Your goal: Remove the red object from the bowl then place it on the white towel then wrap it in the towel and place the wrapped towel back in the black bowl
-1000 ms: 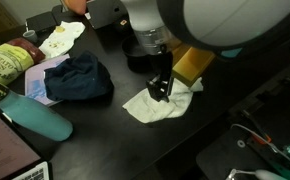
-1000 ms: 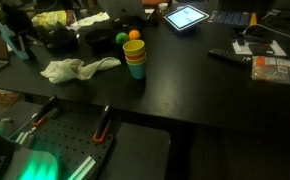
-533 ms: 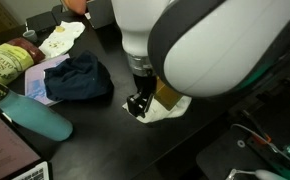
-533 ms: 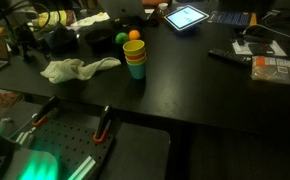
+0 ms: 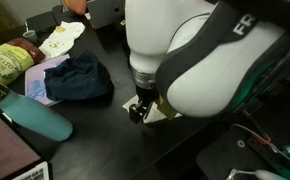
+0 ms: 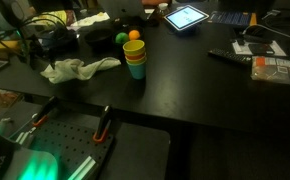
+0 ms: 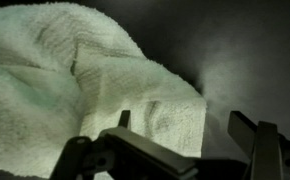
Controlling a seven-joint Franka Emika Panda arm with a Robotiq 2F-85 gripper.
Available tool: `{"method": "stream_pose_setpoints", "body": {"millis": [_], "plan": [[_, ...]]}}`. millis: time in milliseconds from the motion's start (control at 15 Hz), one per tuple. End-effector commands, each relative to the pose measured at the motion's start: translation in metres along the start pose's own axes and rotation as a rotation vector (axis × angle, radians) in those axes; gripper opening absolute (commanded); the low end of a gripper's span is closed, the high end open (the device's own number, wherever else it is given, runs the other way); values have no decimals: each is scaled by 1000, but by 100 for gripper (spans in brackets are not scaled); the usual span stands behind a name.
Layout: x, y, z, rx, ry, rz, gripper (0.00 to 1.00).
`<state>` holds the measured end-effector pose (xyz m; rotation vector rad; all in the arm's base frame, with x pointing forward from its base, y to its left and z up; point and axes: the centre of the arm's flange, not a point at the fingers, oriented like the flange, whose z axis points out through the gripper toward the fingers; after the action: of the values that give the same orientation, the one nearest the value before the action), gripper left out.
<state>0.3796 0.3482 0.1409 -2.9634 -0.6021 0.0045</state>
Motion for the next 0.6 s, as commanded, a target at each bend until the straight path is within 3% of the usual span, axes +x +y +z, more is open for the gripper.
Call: {"method": "stream_pose_setpoints", "body": {"millis": [0, 67, 200, 533], "plan": [[-4, 7, 14, 17, 13, -17, 100], [-4, 8, 16, 21, 13, -16, 75], [-4, 9, 19, 29, 10, -14, 66], [0, 16, 15, 21, 11, 11, 27]]}}
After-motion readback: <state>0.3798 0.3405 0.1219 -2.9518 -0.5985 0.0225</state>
